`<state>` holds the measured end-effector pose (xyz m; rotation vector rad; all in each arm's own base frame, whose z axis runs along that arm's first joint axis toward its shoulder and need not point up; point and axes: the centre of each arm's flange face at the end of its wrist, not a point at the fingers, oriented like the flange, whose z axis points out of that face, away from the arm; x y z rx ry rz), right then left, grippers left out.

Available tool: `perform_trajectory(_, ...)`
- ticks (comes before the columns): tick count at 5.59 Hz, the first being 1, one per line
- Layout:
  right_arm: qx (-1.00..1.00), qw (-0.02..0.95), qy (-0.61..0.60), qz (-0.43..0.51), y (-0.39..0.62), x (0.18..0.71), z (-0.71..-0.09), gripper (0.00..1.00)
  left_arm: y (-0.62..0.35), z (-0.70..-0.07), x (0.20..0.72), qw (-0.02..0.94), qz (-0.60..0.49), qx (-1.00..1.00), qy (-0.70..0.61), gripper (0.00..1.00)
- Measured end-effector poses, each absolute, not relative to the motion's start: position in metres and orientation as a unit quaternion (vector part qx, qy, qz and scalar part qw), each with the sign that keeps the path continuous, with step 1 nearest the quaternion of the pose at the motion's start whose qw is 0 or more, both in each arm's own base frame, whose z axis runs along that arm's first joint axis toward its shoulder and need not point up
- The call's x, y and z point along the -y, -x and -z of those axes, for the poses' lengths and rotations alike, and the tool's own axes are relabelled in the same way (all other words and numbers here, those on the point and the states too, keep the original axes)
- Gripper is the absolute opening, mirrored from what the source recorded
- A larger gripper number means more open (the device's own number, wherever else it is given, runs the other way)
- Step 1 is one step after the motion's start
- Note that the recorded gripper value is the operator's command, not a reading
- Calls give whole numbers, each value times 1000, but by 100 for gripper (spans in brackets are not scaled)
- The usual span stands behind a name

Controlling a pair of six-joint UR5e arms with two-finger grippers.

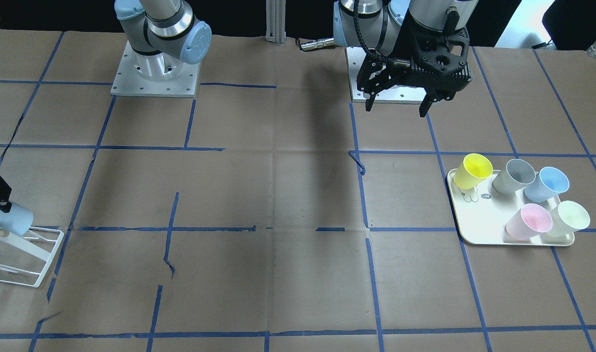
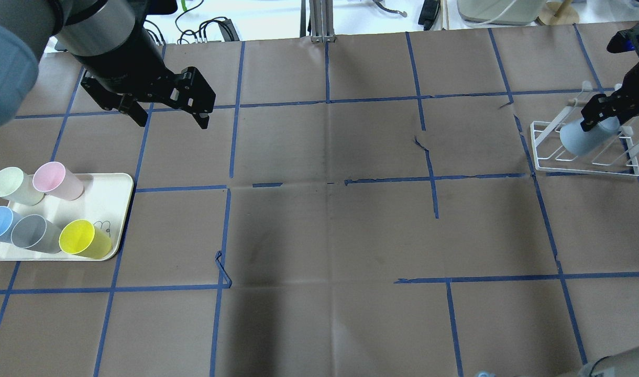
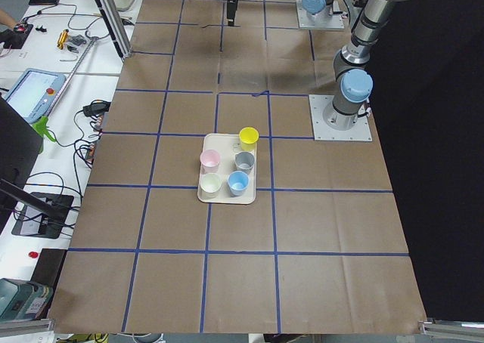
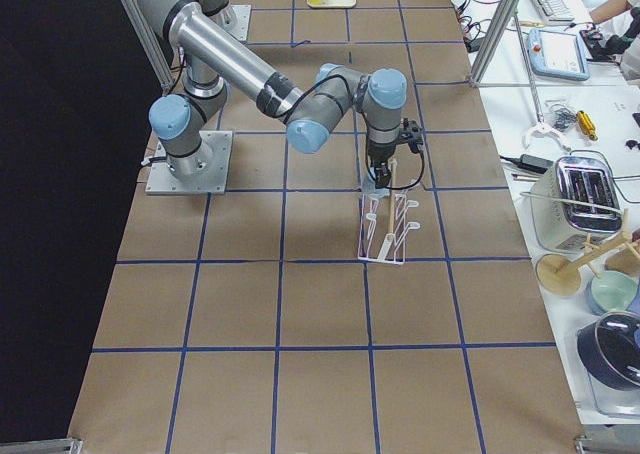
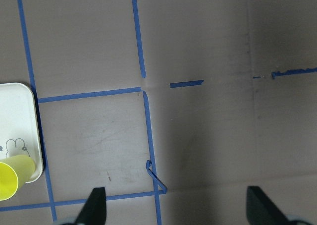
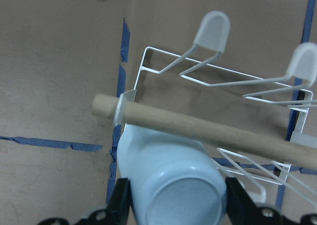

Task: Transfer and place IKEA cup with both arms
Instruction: 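Lift the light blue cup off the rack dowel with the right gripper, then carry the cup toward the left gripper while the left arm reaches toward it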

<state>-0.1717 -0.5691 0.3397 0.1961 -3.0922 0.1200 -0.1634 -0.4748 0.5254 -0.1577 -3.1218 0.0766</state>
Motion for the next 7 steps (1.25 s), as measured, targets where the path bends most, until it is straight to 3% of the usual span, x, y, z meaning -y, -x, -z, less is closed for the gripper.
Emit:
perform_trajectory(4, 997, 20, -64, -38, 158, 548, -451, 10, 162, -529, 475, 3, -27, 998, 53, 99)
perform_trajectory(7, 989, -130, -71, 1, 107, 526, -512, 10, 149, -527, 473, -9, -3, 996, 84, 99)
